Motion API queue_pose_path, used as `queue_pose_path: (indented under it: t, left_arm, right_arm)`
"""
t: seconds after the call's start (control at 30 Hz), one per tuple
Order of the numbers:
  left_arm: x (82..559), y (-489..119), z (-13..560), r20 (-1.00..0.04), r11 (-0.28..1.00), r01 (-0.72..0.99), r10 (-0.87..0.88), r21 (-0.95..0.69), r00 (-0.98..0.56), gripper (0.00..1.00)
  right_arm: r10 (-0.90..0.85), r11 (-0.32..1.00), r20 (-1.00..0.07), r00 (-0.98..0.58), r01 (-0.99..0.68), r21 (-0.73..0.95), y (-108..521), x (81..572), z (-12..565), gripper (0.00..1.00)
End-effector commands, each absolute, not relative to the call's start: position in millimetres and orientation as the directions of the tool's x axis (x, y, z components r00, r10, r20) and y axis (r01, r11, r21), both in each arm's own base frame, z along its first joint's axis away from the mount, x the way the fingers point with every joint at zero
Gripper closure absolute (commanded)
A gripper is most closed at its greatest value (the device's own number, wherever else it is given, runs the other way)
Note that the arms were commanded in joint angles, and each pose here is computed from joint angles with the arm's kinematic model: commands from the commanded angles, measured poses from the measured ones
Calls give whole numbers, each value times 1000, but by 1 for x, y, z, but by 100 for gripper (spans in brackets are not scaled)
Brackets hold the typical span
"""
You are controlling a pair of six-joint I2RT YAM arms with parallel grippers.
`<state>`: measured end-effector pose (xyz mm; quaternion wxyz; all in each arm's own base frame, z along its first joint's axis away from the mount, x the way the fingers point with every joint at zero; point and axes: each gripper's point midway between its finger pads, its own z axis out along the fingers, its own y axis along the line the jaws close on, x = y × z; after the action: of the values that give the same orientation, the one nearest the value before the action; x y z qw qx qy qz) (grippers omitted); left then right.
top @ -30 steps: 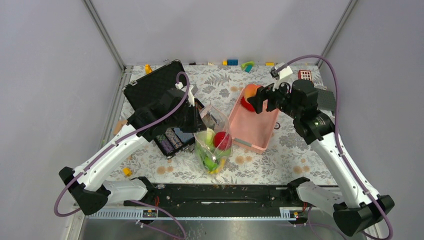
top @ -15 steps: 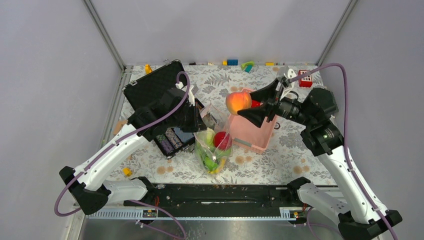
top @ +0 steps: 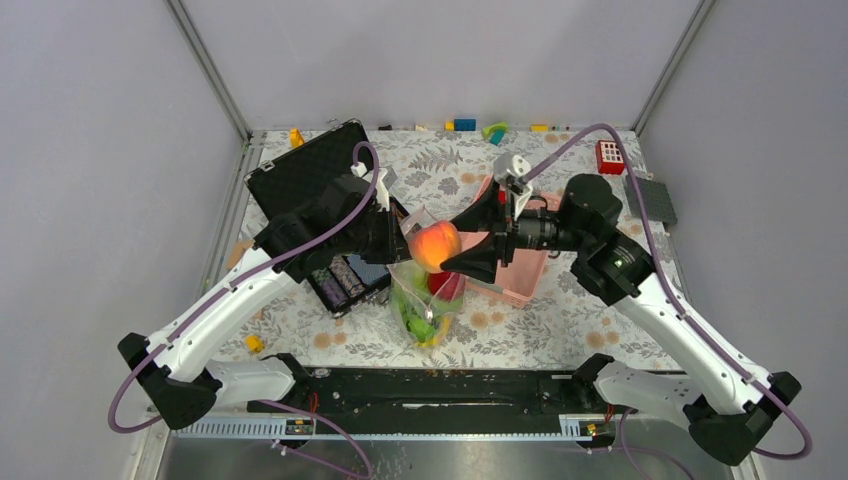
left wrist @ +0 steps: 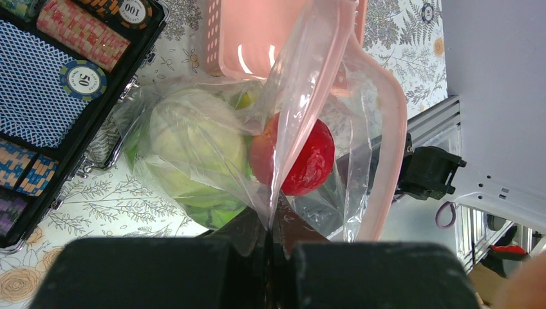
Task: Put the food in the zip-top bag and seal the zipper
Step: Place the fake fruit in the zipper food storage bag.
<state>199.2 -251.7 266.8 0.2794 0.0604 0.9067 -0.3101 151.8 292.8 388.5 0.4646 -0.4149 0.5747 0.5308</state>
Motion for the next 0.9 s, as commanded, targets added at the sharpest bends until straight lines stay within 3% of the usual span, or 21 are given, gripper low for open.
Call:
queue_pose_path:
  t: [0.0,0.27,0.57,0.87]
  left_arm:
    - [207,-258,308,-626,746,351,-112,-566,-772,100]
    - [208,-262,310,-625,741,359,-105,-568,-773,100]
    - [205,-263,312,-625,731,369,-100,-574,-774,100]
    - [206,-261,317,-642,731,381,-100,-566,-760,100]
  right_arm:
    - [-25,79,-977,-210,-975,207,302,151,388,47]
    - [-191,239,-964,-183,-961,135,306,177,340,47]
    - [-329,406,-909,-255,-908,108,306,211,303,47]
    - [-496,545,-835,-239,-834,-85,301,240,277,45]
